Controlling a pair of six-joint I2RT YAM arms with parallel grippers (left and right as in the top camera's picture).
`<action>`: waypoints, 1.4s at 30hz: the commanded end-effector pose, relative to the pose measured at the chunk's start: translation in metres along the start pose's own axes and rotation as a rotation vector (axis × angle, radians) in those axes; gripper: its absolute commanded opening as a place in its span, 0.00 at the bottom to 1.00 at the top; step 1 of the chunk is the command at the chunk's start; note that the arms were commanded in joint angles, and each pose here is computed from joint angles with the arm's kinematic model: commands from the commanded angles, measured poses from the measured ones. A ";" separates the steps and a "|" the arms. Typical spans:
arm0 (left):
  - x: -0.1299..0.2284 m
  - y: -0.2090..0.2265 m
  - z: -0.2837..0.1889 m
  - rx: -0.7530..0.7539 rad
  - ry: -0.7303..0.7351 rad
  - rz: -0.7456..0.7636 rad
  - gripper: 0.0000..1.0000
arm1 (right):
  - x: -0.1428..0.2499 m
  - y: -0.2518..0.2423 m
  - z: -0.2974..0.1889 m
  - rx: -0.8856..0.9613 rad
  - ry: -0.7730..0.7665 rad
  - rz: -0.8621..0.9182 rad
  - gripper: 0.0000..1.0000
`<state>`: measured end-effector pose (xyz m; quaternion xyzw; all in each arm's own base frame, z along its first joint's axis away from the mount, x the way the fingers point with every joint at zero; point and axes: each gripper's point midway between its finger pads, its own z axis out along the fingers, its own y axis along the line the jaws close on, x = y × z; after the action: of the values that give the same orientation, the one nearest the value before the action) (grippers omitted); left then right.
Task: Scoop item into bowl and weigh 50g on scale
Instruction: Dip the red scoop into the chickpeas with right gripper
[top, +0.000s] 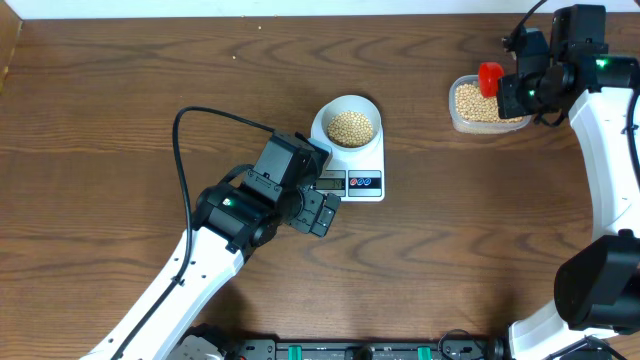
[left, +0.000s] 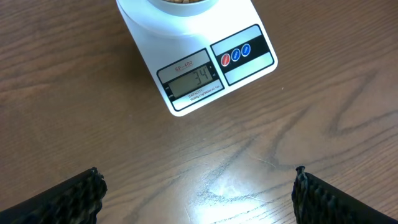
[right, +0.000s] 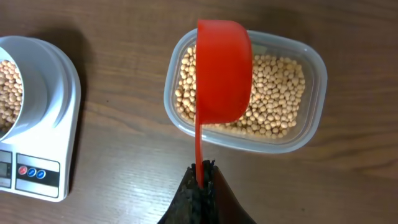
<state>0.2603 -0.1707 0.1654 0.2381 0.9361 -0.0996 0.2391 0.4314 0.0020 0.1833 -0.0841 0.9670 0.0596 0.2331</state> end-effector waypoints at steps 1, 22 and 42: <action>-0.002 0.002 -0.002 -0.007 -0.009 -0.004 0.98 | -0.004 -0.002 -0.012 0.017 -0.018 0.016 0.01; -0.002 0.002 -0.002 -0.007 -0.008 -0.003 0.98 | 0.010 -0.013 -0.005 0.074 0.052 0.041 0.01; -0.002 0.002 -0.002 -0.007 -0.008 -0.003 0.98 | 0.031 -0.032 0.070 0.089 0.194 0.084 0.01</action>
<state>0.2603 -0.1707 0.1655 0.2381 0.9360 -0.0996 0.2393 0.4359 -0.0188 0.1127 -0.0519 0.9880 0.0162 0.1445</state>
